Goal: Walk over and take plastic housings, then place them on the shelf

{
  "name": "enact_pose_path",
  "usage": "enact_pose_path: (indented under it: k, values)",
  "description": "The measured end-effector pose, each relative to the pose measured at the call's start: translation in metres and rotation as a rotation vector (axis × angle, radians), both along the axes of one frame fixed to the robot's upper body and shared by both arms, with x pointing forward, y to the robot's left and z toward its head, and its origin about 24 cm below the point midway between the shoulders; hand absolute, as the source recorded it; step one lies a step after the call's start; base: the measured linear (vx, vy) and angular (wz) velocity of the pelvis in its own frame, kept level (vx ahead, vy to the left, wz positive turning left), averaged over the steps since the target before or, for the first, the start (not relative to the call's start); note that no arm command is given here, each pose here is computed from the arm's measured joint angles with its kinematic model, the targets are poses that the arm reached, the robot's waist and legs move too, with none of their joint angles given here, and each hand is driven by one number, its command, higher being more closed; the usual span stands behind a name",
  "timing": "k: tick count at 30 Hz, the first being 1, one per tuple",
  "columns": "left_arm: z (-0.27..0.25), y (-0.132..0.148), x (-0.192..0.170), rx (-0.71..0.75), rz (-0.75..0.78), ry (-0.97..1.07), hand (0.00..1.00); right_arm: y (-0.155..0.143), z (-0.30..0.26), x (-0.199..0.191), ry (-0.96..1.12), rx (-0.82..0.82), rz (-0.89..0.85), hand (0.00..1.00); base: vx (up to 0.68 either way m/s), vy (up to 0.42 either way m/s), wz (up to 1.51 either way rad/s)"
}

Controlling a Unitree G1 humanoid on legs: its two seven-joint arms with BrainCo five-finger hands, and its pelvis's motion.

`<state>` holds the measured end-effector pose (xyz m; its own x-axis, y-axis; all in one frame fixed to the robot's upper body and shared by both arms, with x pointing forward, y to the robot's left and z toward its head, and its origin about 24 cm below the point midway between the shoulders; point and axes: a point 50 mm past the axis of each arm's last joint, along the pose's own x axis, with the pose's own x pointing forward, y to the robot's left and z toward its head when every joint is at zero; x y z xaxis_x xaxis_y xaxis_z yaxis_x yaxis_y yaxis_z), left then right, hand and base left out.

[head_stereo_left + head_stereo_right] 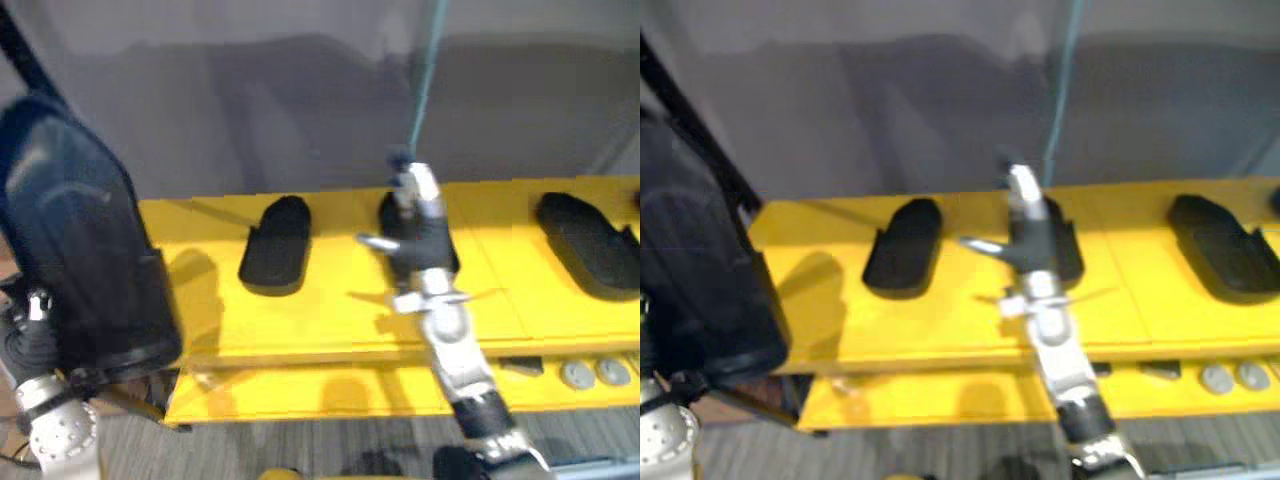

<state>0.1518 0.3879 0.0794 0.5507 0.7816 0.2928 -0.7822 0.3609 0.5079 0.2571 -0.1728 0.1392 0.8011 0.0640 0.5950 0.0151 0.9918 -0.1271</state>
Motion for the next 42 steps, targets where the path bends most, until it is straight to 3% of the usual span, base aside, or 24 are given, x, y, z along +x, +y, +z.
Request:
enact_pose_path:
  k: [4, 7, 12, 20, 25, 42]
  values:
    - [0.006, 0.048, -0.002, 0.015, 0.162, 0.143, 1.00, -0.042, -0.015, -0.022, 0.096, 0.051, -0.096, 0.00, -0.03, -0.002, -0.45]
    - [0.016, 0.074, -0.004, -0.030, 0.245, 0.202, 1.00, -0.049, -0.028, -0.030, 0.162, 0.043, -0.115, 0.00, -0.04, -0.014, -0.42]
    - [0.016, 0.094, -0.010, -0.096, 0.283, 0.322, 1.00, -0.076, -0.028, -0.040, 0.159, 0.055, -0.276, 0.00, -0.03, 0.006, -0.24]
    - [-0.005, 0.100, -0.020, -0.236, 0.239, 0.547, 1.00, -0.129, -0.048, -0.054, 0.289, 0.017, -0.525, 0.00, 0.03, 0.015, -0.08]
    - [-0.004, 0.103, -0.022, -0.204, 0.207, 0.765, 1.00, -0.141, -0.062, -0.058, 0.354, 0.029, -0.582, 0.00, 0.00, -0.017, -0.11]
    - [-0.013, 0.097, -0.016, -0.232, 0.168, 0.877, 1.00, -0.171, -0.068, -0.070, 0.380, 0.082, -0.764, 0.00, -0.02, 0.001, 0.02]
